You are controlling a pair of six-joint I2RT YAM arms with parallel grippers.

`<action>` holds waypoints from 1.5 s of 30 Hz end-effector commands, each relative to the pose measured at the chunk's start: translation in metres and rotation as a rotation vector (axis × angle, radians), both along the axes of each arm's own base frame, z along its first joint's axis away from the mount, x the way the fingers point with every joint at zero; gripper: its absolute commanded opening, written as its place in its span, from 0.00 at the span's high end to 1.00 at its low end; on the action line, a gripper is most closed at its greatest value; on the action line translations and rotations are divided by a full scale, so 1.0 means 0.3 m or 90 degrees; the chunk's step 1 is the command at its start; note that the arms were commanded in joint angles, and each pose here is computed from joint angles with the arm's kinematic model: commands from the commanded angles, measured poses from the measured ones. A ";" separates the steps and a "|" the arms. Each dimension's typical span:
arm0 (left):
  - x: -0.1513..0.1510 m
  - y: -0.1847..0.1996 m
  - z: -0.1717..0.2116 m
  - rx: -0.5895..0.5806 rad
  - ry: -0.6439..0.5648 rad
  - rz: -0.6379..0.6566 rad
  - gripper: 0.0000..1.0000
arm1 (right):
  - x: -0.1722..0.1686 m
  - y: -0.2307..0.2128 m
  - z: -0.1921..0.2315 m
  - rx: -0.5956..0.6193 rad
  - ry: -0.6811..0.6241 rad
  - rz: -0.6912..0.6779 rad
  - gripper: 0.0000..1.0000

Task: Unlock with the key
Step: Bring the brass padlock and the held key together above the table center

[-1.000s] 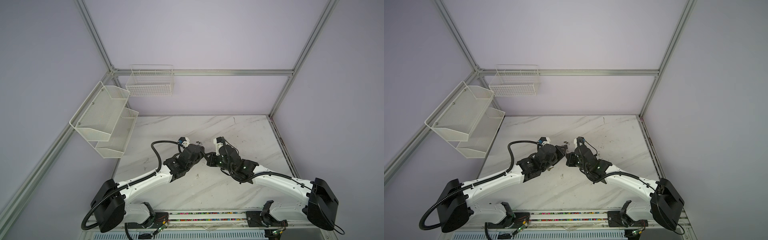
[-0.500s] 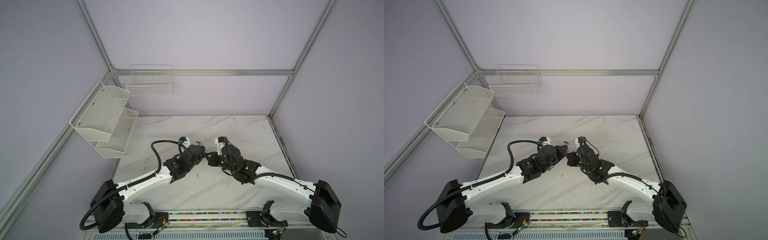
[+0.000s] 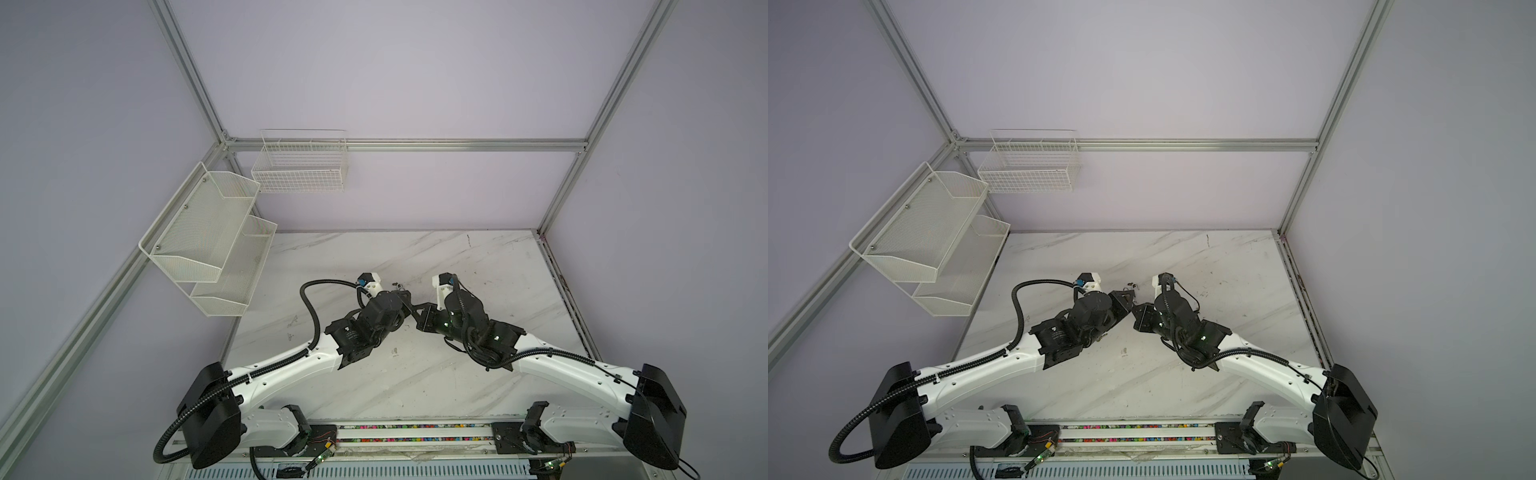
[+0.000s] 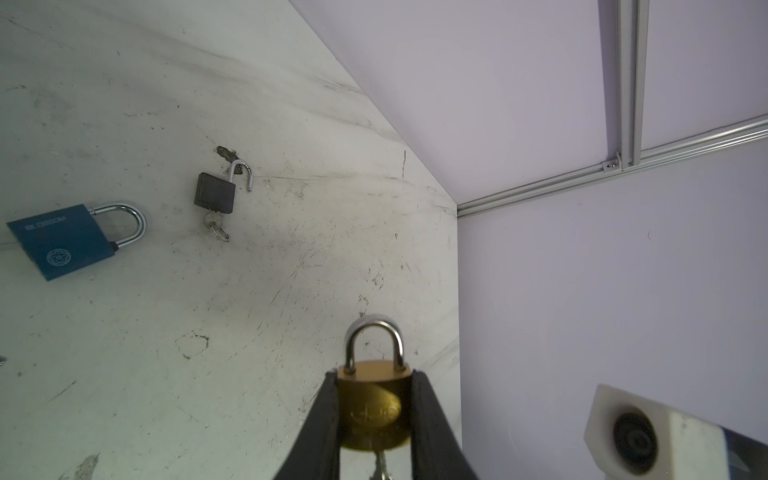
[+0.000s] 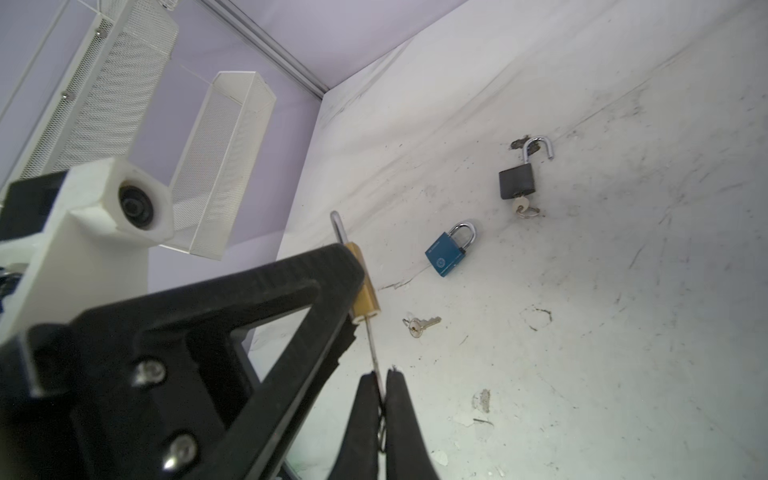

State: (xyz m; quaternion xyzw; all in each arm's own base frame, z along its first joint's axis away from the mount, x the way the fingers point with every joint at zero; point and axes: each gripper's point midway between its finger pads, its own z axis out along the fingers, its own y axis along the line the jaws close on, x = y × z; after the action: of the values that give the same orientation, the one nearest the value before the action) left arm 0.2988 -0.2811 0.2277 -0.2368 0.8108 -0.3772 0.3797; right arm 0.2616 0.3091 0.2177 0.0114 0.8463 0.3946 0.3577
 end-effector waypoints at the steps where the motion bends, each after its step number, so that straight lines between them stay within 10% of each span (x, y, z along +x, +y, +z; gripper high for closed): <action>1: -0.108 -0.134 0.076 -0.048 0.025 -0.127 1.00 | 0.118 -0.072 0.148 -0.010 -0.111 -0.121 1.00; 12: -0.126 -0.147 0.035 -0.045 -0.032 -0.176 1.00 | -0.015 0.106 0.391 0.279 -0.072 0.105 1.00; 25: -0.100 -0.091 0.095 -0.063 -0.041 -0.124 1.00 | 0.125 -0.076 0.204 -0.045 -0.145 -0.077 1.00; 33: -0.067 -0.051 0.157 -0.086 -0.096 -0.094 0.99 | 0.026 0.018 0.209 0.039 -0.076 0.044 1.00; 45: -0.034 0.011 0.199 -0.055 -0.147 -0.073 0.98 | 0.050 -0.047 0.120 -0.067 -0.059 -0.001 1.00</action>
State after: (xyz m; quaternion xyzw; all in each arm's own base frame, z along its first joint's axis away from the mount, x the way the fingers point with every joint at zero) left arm 0.2998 -0.2733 0.2682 -0.2008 0.7709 -0.4251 0.4296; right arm 0.2619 0.3091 0.2504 -0.0484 0.8412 0.3885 0.3729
